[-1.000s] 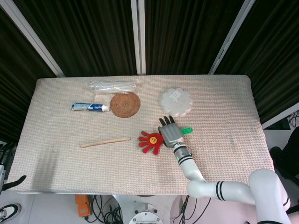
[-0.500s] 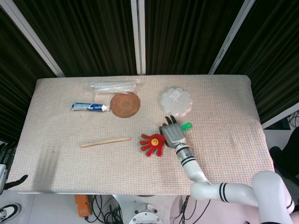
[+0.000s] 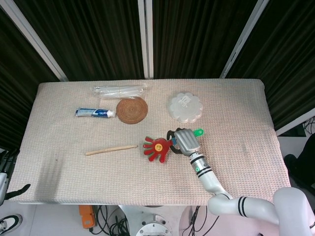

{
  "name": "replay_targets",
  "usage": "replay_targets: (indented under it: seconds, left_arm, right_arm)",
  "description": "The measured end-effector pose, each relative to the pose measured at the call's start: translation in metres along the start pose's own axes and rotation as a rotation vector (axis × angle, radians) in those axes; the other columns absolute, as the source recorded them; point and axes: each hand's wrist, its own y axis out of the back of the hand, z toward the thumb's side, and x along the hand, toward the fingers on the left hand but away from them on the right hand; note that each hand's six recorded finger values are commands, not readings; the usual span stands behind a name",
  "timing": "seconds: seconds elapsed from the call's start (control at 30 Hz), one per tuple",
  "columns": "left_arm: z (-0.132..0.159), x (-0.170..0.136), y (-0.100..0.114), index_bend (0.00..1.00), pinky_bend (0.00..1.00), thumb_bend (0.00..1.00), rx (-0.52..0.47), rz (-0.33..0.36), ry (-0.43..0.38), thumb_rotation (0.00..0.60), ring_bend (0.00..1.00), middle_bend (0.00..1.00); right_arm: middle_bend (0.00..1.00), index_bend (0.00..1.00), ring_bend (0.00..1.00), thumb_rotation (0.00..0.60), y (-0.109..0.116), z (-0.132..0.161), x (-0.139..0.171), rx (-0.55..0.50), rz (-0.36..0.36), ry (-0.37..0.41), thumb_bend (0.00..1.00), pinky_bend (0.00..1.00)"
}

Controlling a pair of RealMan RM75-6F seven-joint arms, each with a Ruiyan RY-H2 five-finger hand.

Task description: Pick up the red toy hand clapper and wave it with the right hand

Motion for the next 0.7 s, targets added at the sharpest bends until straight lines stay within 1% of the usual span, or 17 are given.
replay_targets:
  seconds: [0.1,0.27,0.4,0.5,0.7]
  left_arm:
    - [0.000,-0.001,0.000,0.04,0.03,0.09,0.000,0.002,0.002,0.600,0.00,0.03]
    - [-0.003,-0.002,-0.001,0.04,0.03,0.09,-0.002,0.000,0.009,0.600,0.00,0.03]
    - [-0.003,-0.002,0.000,0.04,0.03,0.10,-0.002,0.004,0.011,0.600,0.00,0.03]
    - [-0.003,-0.002,0.001,0.04,0.03,0.09,-0.001,0.005,0.013,0.600,0.00,0.03]
    - [-0.002,-0.003,0.002,0.04,0.03,0.10,0.002,0.008,0.012,0.600,0.00,0.03]
  right_arm:
    - [0.66,0.94,0.58,0.600,0.000,-0.003,0.001,-0.026,-0.011,0.001,0.48,0.82]
    - [0.69,0.94,0.64,0.600,0.000,-0.005,0.001,-0.078,-0.030,0.006,0.50,0.87]
    - [0.72,0.96,0.72,0.600,0.003,-0.007,0.001,-0.145,-0.049,0.006,0.52,0.93]
    - [0.74,0.98,0.76,0.600,0.006,-0.009,0.001,-0.231,-0.063,-0.001,0.52,0.96]
    - [0.76,0.99,0.78,0.600,0.019,-0.016,0.003,-0.466,-0.099,-0.025,0.52,0.97]
